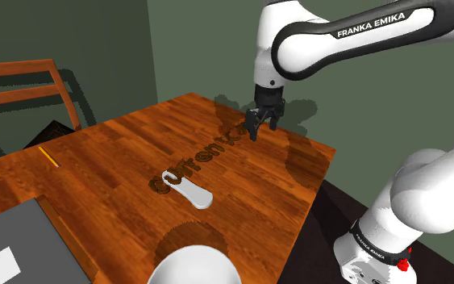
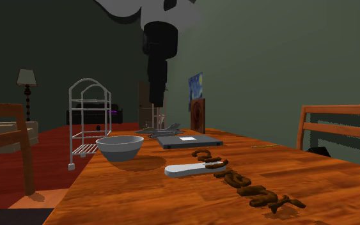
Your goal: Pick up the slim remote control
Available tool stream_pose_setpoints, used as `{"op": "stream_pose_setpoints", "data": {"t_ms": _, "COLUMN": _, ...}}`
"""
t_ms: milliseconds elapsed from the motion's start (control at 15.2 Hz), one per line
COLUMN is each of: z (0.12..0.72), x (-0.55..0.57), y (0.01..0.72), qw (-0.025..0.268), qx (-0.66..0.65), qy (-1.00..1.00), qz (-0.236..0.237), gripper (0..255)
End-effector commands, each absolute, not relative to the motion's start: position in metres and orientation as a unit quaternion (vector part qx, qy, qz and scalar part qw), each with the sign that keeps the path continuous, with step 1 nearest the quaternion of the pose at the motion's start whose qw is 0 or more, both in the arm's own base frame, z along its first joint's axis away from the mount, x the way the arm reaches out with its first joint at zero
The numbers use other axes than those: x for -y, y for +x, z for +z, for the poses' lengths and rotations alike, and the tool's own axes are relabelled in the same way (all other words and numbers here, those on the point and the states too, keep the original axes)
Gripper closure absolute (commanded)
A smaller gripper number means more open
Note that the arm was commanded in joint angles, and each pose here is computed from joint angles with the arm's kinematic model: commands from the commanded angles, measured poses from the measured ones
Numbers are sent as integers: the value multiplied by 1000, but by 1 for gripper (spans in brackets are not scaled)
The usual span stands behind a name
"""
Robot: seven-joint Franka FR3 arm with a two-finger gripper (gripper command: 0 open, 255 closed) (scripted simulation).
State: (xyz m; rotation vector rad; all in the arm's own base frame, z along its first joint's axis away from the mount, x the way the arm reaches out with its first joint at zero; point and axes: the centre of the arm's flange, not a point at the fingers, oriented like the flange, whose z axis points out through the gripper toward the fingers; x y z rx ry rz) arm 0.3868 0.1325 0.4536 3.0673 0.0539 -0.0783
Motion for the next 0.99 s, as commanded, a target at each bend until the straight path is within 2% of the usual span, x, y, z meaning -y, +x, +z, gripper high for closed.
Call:
{"op": "stream_pose_setpoints", "data": {"t_ms": 0, "z": 438, "x": -151, "y": 397, "qw": 33, "qx": -26, "qy": 999, "qz": -23, "gripper": 0}}
{"op": "stream_pose_setpoints", "data": {"t_ms": 924, "z": 330, "x": -278, "y": 464, "qw": 18, "qx": -88, "qy": 996, "qz": -10, "gripper": 0}}
